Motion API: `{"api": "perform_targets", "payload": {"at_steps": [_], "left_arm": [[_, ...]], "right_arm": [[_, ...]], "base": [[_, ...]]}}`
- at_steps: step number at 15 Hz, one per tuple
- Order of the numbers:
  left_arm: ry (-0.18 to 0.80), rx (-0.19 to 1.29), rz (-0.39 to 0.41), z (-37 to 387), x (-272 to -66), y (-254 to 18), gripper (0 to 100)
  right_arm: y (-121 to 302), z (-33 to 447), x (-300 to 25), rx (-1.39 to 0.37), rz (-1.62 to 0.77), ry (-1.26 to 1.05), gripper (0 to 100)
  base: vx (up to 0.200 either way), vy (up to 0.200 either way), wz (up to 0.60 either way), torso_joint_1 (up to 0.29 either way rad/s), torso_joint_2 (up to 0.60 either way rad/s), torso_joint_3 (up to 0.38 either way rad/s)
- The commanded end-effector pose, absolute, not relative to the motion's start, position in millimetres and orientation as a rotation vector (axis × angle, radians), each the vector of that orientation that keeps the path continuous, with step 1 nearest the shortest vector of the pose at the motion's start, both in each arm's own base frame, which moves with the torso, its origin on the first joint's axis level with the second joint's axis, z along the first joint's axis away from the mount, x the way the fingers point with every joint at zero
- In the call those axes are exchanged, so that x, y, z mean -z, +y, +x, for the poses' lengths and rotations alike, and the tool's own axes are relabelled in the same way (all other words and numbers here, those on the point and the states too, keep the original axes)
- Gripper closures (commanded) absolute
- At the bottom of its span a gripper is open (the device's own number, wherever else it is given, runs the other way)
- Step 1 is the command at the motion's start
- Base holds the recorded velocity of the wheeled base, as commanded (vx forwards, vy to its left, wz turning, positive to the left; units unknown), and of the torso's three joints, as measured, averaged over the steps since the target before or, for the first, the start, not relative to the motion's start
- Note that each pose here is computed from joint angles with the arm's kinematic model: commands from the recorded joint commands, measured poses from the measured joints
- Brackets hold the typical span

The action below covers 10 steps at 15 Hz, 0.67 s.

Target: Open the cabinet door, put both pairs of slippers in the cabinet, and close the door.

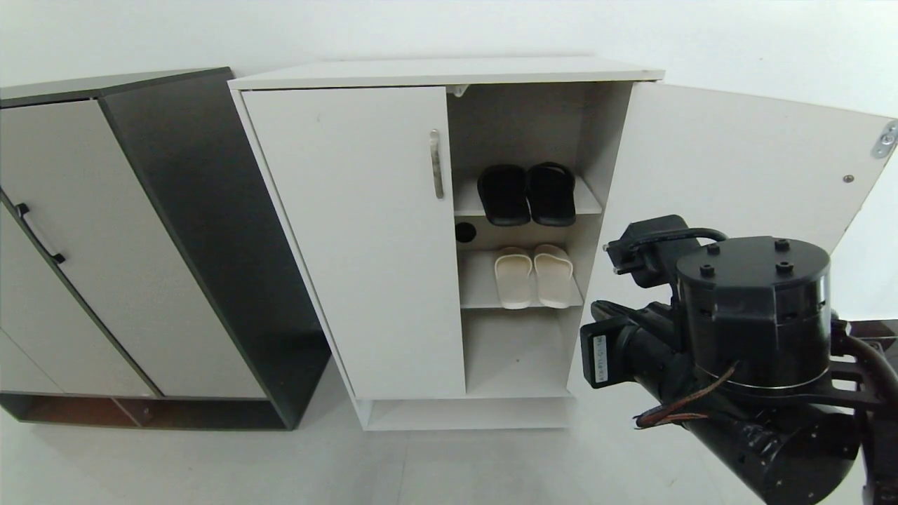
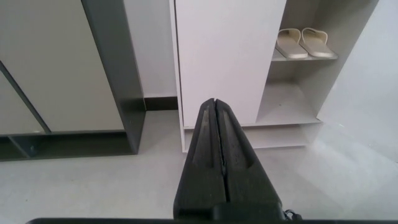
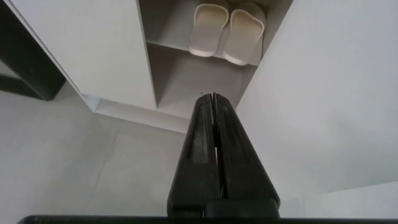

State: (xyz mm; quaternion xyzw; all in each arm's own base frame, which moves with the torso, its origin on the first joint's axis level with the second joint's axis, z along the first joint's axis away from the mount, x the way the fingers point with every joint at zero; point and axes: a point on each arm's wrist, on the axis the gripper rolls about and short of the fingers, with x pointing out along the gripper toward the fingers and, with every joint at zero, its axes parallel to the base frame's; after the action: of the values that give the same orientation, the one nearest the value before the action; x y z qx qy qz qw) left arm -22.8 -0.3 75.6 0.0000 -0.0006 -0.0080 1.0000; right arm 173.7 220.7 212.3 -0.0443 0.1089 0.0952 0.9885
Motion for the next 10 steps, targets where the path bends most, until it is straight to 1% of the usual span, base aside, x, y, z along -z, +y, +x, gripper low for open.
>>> {"api": "perform_targets", "payload": {"at_steps": [1,3,4,7,10], "left_arm": [[-0.002,0.018,0.000,-22.8,-75.6,-0.3,100],[-0.002,0.015,0.000,-22.8,-75.6,-0.3,100],[-0.002,0.017,0.000,-22.8,-75.6,-0.3,100],[-0.002,0.017,0.000,-22.8,-75.6,-0.4,100],[-0.002,0.018,0.000,-22.8,-75.6,-0.3,100]], "right_arm": [[221.0,174.4,-210.3,-0.189,-0.095,0.223,100],[221.0,174.4,-210.3,-0.189,-0.097,0.223,100],[221.3,174.6,-209.9,-0.189,-0.098,0.224,100],[221.2,174.5,-210.7,-0.189,-0.094,0.222,100],[221.1,174.5,-212.1,-0.189,-0.088,0.218,100]], "base": [[0.000,0.000,0.00,0.000,0.00,0.000],[0.000,0.000,0.00,0.000,0.00,0.000],[0.000,0.000,0.00,0.002,-0.18,-0.193],[0.000,0.000,0.00,0.025,-0.20,-0.331],[0.000,0.000,0.00,0.036,-0.55,-0.362]]}}
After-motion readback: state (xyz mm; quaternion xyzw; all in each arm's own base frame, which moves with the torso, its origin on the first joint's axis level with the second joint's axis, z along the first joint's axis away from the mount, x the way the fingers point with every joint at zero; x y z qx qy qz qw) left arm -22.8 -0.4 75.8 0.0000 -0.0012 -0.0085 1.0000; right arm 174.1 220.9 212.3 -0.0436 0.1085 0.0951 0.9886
